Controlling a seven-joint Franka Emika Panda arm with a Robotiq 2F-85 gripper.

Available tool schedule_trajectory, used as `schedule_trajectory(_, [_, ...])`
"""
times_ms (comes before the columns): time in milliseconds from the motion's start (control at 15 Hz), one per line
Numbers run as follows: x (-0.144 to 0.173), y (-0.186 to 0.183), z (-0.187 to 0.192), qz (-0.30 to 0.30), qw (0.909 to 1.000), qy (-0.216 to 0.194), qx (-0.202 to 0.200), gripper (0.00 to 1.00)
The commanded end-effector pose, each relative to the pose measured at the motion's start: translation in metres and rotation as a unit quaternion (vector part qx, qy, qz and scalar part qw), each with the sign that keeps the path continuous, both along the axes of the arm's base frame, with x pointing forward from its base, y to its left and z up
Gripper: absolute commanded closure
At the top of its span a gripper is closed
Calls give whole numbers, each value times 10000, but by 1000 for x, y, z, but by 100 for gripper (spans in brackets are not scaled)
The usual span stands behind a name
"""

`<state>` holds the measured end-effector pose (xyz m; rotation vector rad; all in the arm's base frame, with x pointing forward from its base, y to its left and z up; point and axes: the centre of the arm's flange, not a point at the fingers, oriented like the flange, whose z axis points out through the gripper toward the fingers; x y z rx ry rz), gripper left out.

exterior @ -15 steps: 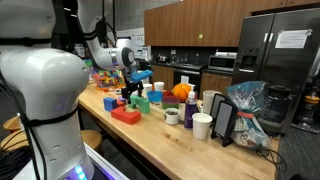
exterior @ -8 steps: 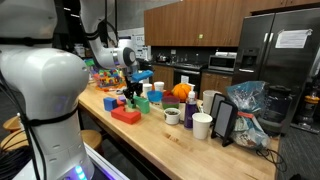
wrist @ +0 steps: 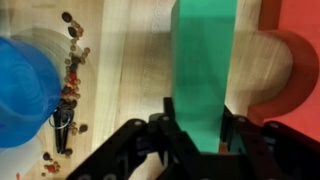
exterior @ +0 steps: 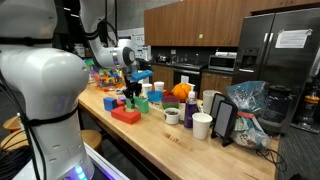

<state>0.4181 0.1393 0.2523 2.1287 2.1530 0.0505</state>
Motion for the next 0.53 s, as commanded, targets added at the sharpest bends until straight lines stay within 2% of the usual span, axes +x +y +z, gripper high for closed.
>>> schedule_trajectory(0, [6,7,5,141,9998,106,-56,84])
schedule_trajectory(467, [15,35,16,344,9992,82,-166,84])
